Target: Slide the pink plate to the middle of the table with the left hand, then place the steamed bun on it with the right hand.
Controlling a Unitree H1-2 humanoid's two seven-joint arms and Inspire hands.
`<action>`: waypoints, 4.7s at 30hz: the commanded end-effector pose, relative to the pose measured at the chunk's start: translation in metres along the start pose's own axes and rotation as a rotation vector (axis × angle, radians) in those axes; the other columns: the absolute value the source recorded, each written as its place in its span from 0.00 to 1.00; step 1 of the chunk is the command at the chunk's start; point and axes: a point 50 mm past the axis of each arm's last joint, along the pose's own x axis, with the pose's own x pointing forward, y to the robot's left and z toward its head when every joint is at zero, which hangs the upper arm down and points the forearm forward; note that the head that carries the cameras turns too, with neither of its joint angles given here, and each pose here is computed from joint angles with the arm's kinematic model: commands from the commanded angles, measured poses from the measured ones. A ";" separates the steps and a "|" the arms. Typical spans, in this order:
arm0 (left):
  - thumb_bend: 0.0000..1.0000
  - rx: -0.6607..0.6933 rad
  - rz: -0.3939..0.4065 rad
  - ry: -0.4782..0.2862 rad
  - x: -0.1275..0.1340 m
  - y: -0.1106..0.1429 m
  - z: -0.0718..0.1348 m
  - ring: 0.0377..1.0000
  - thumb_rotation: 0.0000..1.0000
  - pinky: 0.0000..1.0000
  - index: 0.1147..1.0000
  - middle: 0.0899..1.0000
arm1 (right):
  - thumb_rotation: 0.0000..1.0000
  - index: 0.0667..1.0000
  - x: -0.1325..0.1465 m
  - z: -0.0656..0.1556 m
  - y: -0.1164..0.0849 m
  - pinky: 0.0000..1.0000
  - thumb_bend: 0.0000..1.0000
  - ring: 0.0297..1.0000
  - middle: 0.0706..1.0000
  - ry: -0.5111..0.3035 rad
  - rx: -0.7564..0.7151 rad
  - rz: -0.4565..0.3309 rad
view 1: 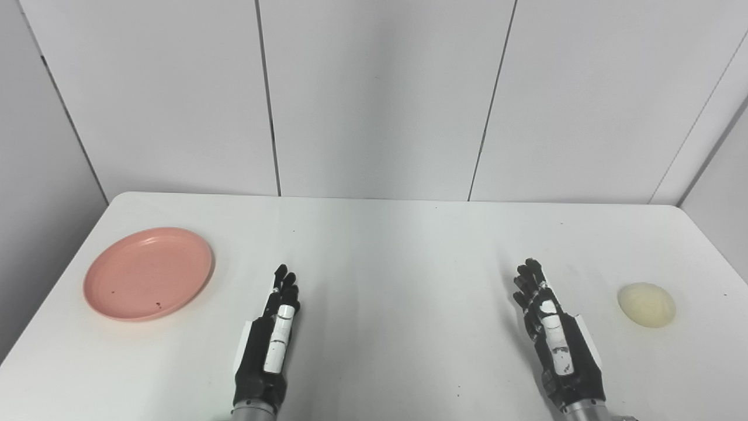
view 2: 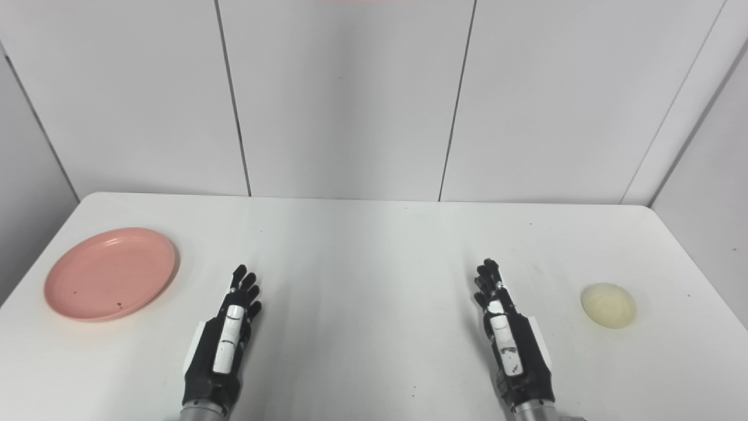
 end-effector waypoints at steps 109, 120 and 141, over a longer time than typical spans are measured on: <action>0.69 -0.006 -0.023 -0.068 0.012 0.014 0.016 0.99 0.89 1.00 1.00 0.99 | 0.93 0.97 -0.018 -0.005 0.022 1.00 0.79 0.98 0.98 0.069 0.127 -0.125; 0.71 -0.018 -0.012 -0.097 0.011 0.014 0.018 0.97 0.87 1.00 1.00 0.96 | 0.89 0.96 -0.018 -0.004 0.022 0.99 0.85 0.96 0.97 0.035 0.105 -0.108; 0.63 0.006 -0.028 -0.162 0.008 0.015 0.026 0.98 0.88 1.00 1.00 0.96 | 0.89 0.96 -0.019 -0.003 0.021 0.98 0.84 0.96 0.97 0.021 0.114 -0.110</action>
